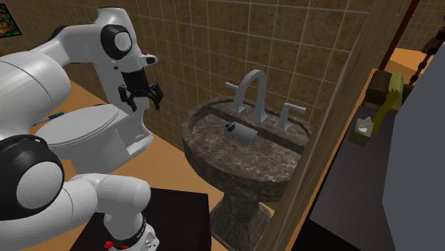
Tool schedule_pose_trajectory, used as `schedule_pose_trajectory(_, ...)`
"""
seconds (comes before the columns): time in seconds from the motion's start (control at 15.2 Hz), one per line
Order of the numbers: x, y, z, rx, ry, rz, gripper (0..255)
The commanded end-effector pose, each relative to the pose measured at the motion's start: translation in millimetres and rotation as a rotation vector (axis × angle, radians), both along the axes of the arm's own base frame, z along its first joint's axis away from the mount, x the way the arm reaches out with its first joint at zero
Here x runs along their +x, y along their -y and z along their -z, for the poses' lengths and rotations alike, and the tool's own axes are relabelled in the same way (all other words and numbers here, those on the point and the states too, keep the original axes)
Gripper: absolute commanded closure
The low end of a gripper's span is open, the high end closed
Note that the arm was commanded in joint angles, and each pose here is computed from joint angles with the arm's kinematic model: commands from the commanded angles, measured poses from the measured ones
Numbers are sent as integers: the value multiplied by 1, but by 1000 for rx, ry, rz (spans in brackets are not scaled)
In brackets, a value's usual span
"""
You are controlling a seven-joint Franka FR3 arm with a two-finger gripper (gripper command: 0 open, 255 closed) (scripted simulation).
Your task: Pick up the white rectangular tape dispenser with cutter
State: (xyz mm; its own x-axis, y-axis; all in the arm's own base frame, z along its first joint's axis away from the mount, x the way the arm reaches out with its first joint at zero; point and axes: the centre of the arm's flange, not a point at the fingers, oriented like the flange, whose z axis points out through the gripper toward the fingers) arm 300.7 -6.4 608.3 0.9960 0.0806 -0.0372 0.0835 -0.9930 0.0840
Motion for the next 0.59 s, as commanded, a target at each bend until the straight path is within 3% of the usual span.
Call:
schedule_pose_trajectory(0.0, 0, 0, 0, 0, 0, 0, 0)
schedule_pose_trajectory(0.53, 48, 93, 35, 20, -40, -54, 0)
